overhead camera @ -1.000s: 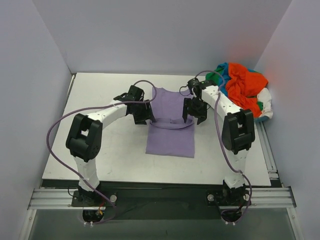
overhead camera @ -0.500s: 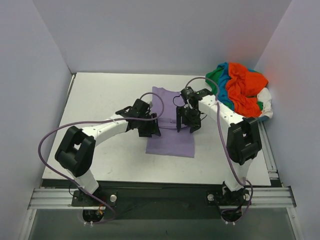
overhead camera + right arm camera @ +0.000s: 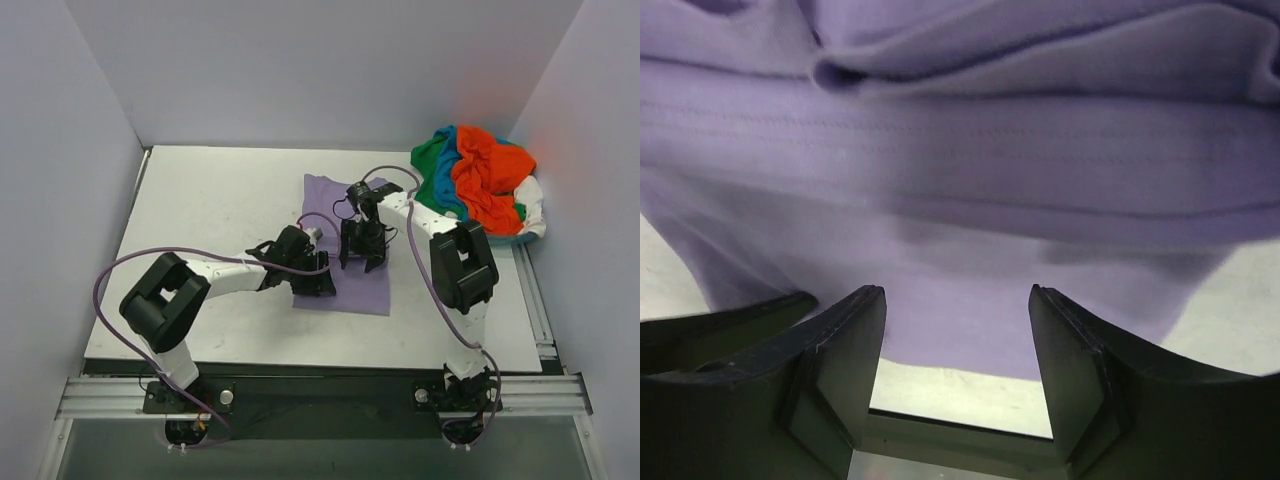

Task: Fold and stack the t-shirts
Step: Fold the folded rectangular tshirt in 1/3 of the way

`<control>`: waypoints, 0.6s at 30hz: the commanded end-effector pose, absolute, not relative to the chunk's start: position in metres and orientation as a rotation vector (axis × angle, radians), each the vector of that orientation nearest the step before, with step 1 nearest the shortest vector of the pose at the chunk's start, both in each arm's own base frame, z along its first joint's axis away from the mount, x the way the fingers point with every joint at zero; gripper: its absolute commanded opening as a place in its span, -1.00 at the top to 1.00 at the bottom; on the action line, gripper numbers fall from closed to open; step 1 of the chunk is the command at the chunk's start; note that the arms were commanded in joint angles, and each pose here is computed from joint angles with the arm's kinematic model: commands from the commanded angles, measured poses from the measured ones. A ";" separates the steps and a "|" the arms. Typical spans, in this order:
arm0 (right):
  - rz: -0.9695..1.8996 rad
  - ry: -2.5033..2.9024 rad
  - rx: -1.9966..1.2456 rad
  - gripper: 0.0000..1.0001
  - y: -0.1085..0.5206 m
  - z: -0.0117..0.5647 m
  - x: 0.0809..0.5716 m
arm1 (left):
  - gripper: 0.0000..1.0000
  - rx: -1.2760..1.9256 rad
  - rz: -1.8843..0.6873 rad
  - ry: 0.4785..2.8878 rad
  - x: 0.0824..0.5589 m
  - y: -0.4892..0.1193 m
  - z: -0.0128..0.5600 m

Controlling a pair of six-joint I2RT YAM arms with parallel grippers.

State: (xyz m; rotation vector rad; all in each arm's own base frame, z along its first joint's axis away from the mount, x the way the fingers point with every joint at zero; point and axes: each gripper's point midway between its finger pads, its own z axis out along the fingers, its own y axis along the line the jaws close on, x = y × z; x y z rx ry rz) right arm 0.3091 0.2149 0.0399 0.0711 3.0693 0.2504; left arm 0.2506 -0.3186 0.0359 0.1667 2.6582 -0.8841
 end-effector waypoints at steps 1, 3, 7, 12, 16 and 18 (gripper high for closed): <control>0.269 3.035 0.119 -0.19 0.223 0.051 0.325 | -0.27 0.225 -0.995 2.561 0.254 -0.338 0.039; 0.249 3.037 0.133 -0.19 0.222 0.045 0.331 | -0.27 0.231 -0.985 2.590 0.248 -0.337 0.028; 0.213 3.019 0.194 -0.19 0.219 0.039 0.346 | -0.27 0.227 -0.930 2.658 0.234 -0.327 0.009; 0.171 2.985 0.228 -0.19 0.214 0.033 0.371 | -0.27 0.246 -0.897 2.698 0.216 -0.315 0.000; 0.160 2.968 0.263 -0.18 0.213 0.028 0.387 | -0.27 0.279 -0.878 2.712 0.207 -0.309 0.001; 0.162 2.952 0.274 -0.18 0.215 0.030 0.394 | -0.28 0.294 -0.870 2.712 0.204 -0.307 0.002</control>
